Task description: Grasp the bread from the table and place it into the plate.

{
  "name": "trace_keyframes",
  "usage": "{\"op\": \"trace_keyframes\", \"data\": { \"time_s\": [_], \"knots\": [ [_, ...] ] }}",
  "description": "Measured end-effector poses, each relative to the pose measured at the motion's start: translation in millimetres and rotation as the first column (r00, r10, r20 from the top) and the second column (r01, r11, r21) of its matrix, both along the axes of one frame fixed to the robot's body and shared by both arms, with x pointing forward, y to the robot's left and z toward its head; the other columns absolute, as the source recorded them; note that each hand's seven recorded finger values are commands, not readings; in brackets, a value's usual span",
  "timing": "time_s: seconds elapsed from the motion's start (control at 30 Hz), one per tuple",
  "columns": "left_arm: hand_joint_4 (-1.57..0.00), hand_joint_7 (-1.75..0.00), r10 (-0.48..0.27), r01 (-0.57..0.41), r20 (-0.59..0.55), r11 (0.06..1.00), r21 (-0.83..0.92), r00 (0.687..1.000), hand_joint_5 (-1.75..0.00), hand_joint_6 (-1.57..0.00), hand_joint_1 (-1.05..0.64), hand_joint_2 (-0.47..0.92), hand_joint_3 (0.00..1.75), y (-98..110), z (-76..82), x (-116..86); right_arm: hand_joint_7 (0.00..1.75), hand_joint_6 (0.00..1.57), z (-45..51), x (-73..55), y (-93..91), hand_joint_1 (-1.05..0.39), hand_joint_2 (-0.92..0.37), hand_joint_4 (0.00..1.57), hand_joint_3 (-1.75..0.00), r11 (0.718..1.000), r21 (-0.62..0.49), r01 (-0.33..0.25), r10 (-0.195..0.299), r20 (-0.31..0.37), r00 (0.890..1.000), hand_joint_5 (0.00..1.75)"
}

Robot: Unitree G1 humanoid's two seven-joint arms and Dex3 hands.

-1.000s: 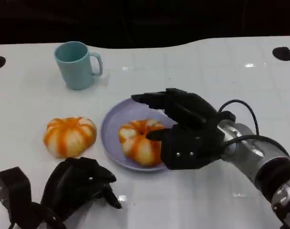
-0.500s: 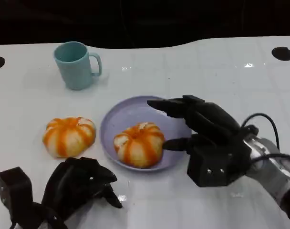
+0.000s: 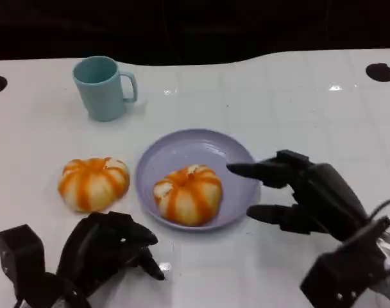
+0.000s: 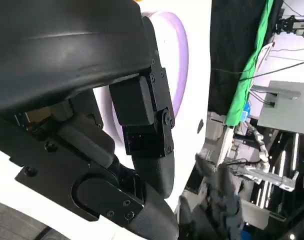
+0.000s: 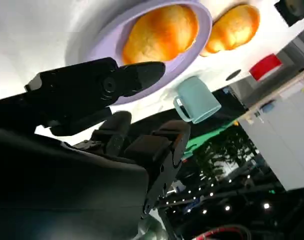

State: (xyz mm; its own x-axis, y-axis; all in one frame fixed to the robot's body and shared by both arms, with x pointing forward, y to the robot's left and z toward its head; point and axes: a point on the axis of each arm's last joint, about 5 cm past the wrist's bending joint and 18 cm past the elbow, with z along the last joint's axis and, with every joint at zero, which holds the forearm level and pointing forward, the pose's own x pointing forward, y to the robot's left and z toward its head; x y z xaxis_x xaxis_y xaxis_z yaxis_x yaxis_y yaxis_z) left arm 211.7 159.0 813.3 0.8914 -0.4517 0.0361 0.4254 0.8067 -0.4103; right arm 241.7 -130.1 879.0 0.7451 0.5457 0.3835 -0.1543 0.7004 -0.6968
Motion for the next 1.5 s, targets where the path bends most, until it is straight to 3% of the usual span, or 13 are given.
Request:
{"op": "trace_keyframes", "data": {
  "time_s": [0.2,0.27,0.3,0.37,0.47,0.63,0.8,1.07,1.5],
  "knots": [
    [-1.57,-0.20,-0.001,0.001,-0.001,1.000,-0.001,1.000,-0.58,-1.57,-1.05,0.73,0.00,-0.3,0.1,0.3,0.40,1.01,-2.9,-17.1,-18.2,-0.14,-0.90,0.80,-0.12,0.999,0.026,0.048,-0.049,0.016,0.999,1.19],
    [-1.57,-0.20,0.001,-0.001,-0.002,1.000,-0.004,1.000,-0.58,-1.57,-1.05,0.73,0.00,-0.1,0.0,0.3,0.62,0.94,-4.3,-23.5,-24.0,-0.13,-0.78,0.83,-0.36,0.998,0.031,0.062,-0.063,0.007,0.998,1.19],
    [-1.57,-0.20,0.002,-0.002,-0.002,1.000,-0.005,1.000,-0.58,-1.57,-1.05,0.73,0.00,-0.1,0.0,0.3,0.78,0.88,-4.9,-26.6,-26.5,-0.12,-0.66,0.83,-0.64,0.997,0.031,0.067,-0.067,0.003,0.998,1.26],
    [-1.57,-0.19,0.001,-0.002,-0.006,1.000,-0.008,1.000,-0.58,-1.57,-1.05,0.73,0.00,0.0,-0.2,0.3,0.99,0.82,-5.4,-32.1,-30.0,-0.11,-0.54,0.80,-0.93,0.997,0.033,0.069,-0.069,-0.003,0.998,1.45],
    [-1.57,-0.19,-0.001,0.001,-0.013,1.000,-0.011,1.000,-0.58,-1.57,-1.05,0.73,0.00,-0.1,-0.4,0.4,1.15,0.80,-7.0,-41.9,-33.3,-0.11,-0.49,0.80,-1.11,0.997,0.035,0.065,-0.065,-0.016,0.998,1.62],
    [-1.57,-0.19,-0.002,0.002,-0.014,1.000,-0.011,1.000,-0.58,-1.57,-1.05,0.73,0.00,0.4,-0.5,0.4,1.29,0.83,-8.6,-52.7,-38.9,-0.11,-0.41,0.86,-1.29,0.997,0.025,0.069,-0.068,-0.034,0.997,1.72],
    [-1.57,-0.18,-0.002,0.002,-0.014,1.000,-0.011,1.000,-0.58,-1.57,-1.05,0.73,0.00,0.6,-0.5,0.3,1.39,0.84,-12.1,-56.4,-40.5,-0.10,-0.33,0.90,-1.34,0.997,0.017,0.081,-0.080,-0.042,0.996,1.75],
    [-1.57,-0.17,-0.002,0.002,-0.012,1.000,-0.014,1.000,-0.57,-1.57,-1.05,0.72,0.00,3.0,-0.4,0.4,1.57,0.75,-25.0,-57.4,-41.7,-0.12,-0.39,0.92,-1.26,0.992,0.000,0.125,-0.125,-0.010,0.992,1.75],
    [-1.57,-0.19,-0.004,0.004,-0.015,1.000,-0.012,1.000,-0.58,-1.57,-1.05,0.73,0.00,4.1,-0.3,1.0,1.38,0.83,-30.5,-51.2,-38.2,-0.14,-0.33,0.90,-1.30,0.992,-0.002,0.125,-0.125,0.006,0.992,1.75]
  ]
}}
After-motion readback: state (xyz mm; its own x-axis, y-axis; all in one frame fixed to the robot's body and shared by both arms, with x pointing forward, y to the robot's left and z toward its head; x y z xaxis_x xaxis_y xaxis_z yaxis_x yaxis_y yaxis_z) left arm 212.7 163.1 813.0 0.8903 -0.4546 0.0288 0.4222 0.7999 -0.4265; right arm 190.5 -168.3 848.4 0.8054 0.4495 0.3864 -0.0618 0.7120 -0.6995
